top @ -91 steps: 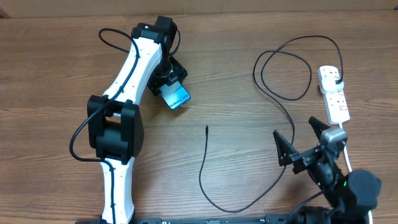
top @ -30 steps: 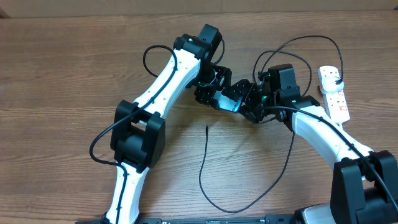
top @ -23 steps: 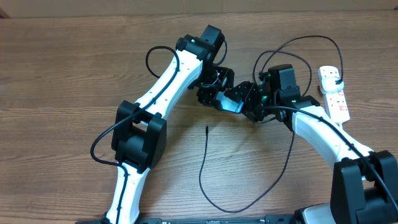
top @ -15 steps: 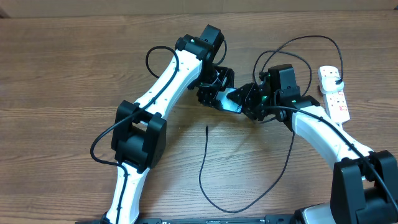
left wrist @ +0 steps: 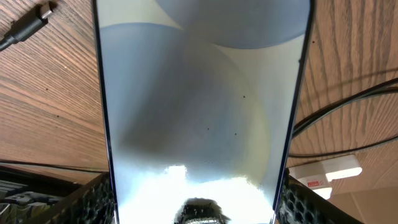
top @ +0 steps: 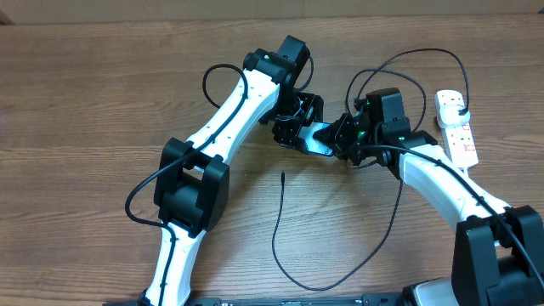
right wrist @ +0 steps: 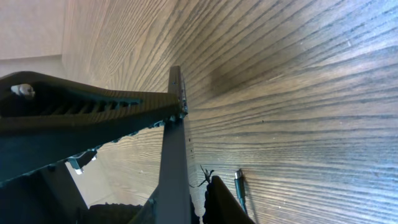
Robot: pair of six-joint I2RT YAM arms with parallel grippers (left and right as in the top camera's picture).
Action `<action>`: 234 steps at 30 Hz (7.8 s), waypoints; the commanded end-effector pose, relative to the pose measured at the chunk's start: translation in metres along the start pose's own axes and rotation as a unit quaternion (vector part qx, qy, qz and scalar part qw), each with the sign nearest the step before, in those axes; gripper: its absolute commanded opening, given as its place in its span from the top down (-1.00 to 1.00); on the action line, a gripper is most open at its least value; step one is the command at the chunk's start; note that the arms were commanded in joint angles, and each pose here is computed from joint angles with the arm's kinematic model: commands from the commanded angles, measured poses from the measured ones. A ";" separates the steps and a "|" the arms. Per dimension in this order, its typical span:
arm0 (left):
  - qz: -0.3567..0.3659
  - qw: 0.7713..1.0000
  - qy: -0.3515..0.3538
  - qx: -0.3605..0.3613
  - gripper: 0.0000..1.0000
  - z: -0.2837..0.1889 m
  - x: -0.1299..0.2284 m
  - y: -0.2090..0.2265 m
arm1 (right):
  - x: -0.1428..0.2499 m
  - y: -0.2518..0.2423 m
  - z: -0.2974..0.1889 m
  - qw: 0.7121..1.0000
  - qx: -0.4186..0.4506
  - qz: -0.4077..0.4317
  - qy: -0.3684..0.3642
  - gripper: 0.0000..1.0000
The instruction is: Plug charger to phone and switch on socket
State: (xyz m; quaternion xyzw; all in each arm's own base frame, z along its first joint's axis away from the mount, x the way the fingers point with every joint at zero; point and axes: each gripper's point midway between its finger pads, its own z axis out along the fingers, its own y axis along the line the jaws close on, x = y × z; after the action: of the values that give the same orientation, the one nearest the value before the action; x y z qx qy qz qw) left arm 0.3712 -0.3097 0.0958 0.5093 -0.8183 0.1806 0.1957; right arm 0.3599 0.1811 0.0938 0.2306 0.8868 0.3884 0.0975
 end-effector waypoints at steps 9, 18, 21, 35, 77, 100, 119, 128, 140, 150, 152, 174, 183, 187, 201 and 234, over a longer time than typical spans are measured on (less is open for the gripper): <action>0.004 1.000 0.010 0.010 0.91 -0.007 0.011 -0.005 | -0.007 0.003 -0.001 1.000 0.007 -0.008 -0.018 0.86; 0.030 0.999 -0.003 0.014 -0.59 -0.009 0.004 -0.007 | -0.008 0.005 -0.002 1.000 0.002 -0.009 -0.017 0.93; 0.037 0.999 -0.002 0.017 -1.00 -0.012 -0.002 -0.008 | -0.006 0.009 -0.002 1.000 -0.008 -0.012 -0.012 0.93; 0.063 0.995 0.065 0.037 -0.99 -0.050 -0.036 -0.008 | -0.022 0.004 -0.012 0.999 -0.022 0.037 -0.021 0.93; 0.050 0.994 0.036 0.086 -1.00 -0.056 -0.054 -0.033 | -0.017 0.060 -0.029 0.858 -0.124 0.486 0.110 0.93; 0.058 0.993 0.010 0.101 -0.86 -0.044 -0.040 -0.046 | -0.021 0.063 -0.030 0.825 -0.125 0.539 0.113 0.93; 0.059 0.993 0.010 0.102 0.55 -0.044 -0.039 -0.047 | -0.022 0.064 -0.030 0.826 -0.127 0.538 0.111 0.93; 0.059 0.993 0.011 0.102 0.86 -0.044 -0.039 -0.047 | -0.022 0.064 -0.030 0.826 -0.127 0.538 0.111 0.93; 0.062 0.993 0.011 0.103 0.92 -0.044 -0.037 -0.047 | -0.029 0.077 -0.034 0.838 -0.158 0.511 0.109 0.92; 0.106 0.984 0.009 0.146 0.92 -0.049 -0.034 -0.069 | -0.036 0.092 -0.041 0.849 -0.191 0.481 0.107 0.93; 0.126 0.979 0.007 0.160 0.91 -0.051 -0.033 -0.076 | -0.038 0.096 -0.043 0.854 -0.202 0.468 0.105 0.92; 0.299 0.915 -0.007 0.272 0.91 -0.077 -0.012 -0.126 | -0.042 0.109 -0.050 0.865 -0.232 0.434 0.102 0.57; 0.299 0.915 -0.005 0.272 0.92 -0.077 -0.012 -0.126 | -0.041 0.110 -0.050 0.865 -0.231 0.433 0.105 0.13; 0.296 0.915 -0.008 0.276 0.92 -0.081 -0.018 -0.128 | -0.039 0.110 -0.050 0.876 -0.232 0.409 0.107 -0.79; 0.514 0.790 0.043 0.332 0.92 -0.134 -0.043 -0.109 | -0.028 0.112 -0.051 0.962 -0.259 0.068 0.047 -1.00; 0.636 0.637 0.096 0.425 0.92 -0.192 -0.070 -0.047 | 0.069 -0.006 0.030 0.965 0.117 -0.232 0.025 -1.00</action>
State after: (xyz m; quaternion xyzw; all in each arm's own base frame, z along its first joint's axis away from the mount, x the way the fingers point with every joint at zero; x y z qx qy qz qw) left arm 0.4665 -0.1907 0.2056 -0.1191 -0.7884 0.5943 -0.1056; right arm 0.2991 0.2396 0.0671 0.0124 0.9441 0.3185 0.0842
